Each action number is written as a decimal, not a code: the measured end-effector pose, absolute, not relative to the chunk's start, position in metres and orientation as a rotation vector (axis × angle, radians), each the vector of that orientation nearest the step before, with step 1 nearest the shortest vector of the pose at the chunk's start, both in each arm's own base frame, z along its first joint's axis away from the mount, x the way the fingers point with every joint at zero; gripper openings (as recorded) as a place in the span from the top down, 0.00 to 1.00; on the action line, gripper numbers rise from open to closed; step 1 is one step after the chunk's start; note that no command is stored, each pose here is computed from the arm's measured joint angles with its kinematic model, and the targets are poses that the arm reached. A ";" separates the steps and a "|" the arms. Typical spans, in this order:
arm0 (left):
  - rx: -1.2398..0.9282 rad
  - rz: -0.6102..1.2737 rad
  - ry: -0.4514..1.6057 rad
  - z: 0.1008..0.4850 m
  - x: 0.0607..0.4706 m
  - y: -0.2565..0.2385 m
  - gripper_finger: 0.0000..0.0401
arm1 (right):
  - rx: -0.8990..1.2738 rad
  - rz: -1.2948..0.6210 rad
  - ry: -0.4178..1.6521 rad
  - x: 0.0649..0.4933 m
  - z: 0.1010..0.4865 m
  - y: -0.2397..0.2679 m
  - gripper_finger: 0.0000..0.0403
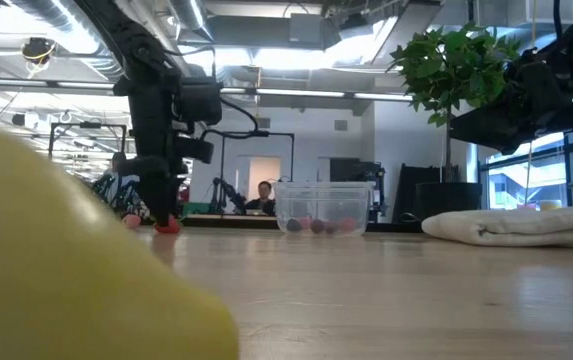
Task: Pick and placing Produce into tupperware
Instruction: Put the bottom strawberry into the transparent container
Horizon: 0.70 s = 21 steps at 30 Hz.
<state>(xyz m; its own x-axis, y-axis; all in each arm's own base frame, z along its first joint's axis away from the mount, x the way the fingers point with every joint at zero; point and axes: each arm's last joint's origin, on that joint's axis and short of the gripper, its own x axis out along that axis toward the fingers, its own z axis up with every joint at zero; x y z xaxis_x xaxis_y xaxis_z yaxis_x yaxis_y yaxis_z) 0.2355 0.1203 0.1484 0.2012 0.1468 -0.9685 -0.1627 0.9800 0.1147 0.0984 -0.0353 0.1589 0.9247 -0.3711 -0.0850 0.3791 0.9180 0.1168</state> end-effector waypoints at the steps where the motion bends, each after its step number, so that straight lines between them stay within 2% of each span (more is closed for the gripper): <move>1: -0.012 0.216 1.348 0.149 0.236 0.120 0.51 | 0.132 -0.386 0.062 0.098 0.159 -0.035 0.52; 21: -0.028 0.233 1.382 0.138 0.240 0.120 0.52 | 0.132 -0.386 0.062 0.098 0.159 -0.035 0.52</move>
